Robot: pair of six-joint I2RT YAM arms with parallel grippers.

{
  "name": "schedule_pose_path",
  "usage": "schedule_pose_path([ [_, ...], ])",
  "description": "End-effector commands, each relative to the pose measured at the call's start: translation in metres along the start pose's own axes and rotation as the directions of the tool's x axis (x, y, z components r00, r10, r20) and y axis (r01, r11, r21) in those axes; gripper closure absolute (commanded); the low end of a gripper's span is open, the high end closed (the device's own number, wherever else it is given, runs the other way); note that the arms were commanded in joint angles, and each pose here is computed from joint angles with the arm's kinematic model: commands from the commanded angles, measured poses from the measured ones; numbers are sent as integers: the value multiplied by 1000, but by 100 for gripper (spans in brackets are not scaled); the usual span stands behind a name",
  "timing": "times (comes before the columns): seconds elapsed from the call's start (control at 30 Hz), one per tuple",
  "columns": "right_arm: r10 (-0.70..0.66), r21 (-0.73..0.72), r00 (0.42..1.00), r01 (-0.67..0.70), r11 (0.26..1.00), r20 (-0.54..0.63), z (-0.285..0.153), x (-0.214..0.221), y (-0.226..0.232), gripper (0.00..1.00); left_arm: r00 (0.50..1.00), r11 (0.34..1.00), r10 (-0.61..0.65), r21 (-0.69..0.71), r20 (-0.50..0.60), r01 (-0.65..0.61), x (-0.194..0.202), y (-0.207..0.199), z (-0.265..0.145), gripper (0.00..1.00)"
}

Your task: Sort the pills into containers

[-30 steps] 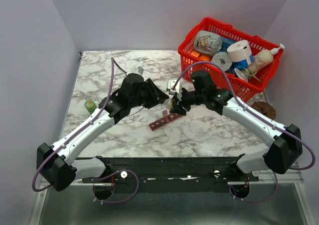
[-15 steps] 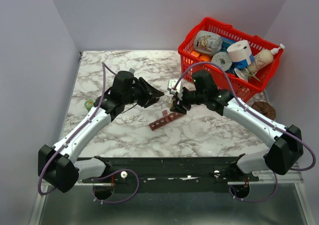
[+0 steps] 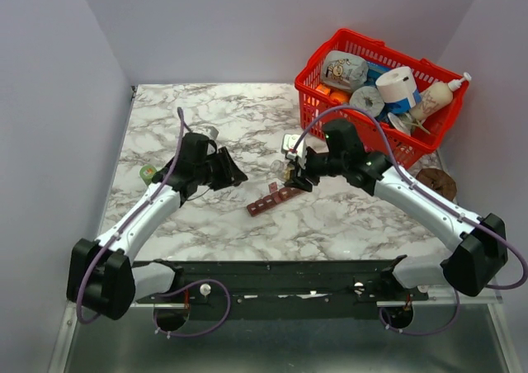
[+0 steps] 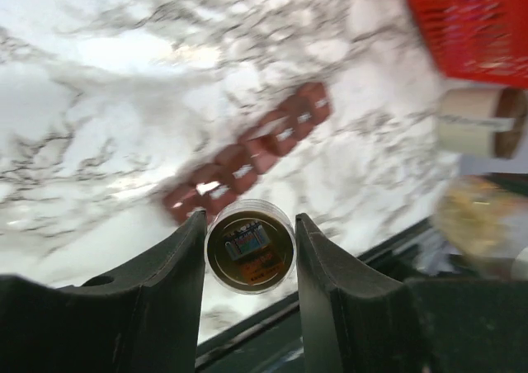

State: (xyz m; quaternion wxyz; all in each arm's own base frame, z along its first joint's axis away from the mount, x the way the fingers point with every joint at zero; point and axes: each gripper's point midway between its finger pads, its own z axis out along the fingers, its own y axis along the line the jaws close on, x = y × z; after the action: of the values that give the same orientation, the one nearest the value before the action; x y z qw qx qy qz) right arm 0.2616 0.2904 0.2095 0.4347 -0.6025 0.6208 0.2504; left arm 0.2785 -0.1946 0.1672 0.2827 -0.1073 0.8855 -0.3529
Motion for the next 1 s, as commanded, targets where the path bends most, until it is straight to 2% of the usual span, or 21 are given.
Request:
schedule_pose_path([
  [0.0,5,-42,1000,-5,999,18,-5,1,10,87,977,964,181,-178,-113,-199,20,68,26,69],
  [0.13,17,-46,1000,-16,999,21,-6,2,9,87,966,921,213,-299,-150,-249,17,102,45,65],
  [0.17,21,-51,999,-20,998,25,-6,2,10,87,962,890,234,-367,-142,-271,9,116,47,64],
  [0.33,36,-67,999,-33,997,33,-4,0,10,87,931,795,262,-489,-255,-358,10,157,64,64],
  [0.43,37,-70,999,-35,997,37,-5,0,11,87,922,760,294,-522,-253,-386,1,162,63,63],
  [0.5,41,-76,998,-38,996,40,-4,0,12,87,907,690,347,-589,-241,-420,-17,168,55,61],
  [0.53,42,-80,998,-39,996,39,-3,1,12,87,903,678,364,-600,-228,-425,-23,168,54,59],
  [0.57,50,-87,998,-46,995,42,-2,0,13,87,896,665,378,-606,-232,-437,-26,171,54,49],
  [0.63,55,-94,998,-51,994,43,-1,0,13,87,897,668,353,-599,-267,-441,-22,175,60,45],
  [0.8,50,-90,998,-46,995,46,-4,0,14,87,901,681,315,-590,-298,-433,-15,177,66,13],
  [0.87,52,-101,997,-46,994,49,-3,1,17,87,905,678,337,-601,-260,-424,-25,170,59,6],
  [0.97,45,-140,997,-35,989,63,-4,0,26,87,909,693,372,-596,-187,-406,-40,152,46,6],
])
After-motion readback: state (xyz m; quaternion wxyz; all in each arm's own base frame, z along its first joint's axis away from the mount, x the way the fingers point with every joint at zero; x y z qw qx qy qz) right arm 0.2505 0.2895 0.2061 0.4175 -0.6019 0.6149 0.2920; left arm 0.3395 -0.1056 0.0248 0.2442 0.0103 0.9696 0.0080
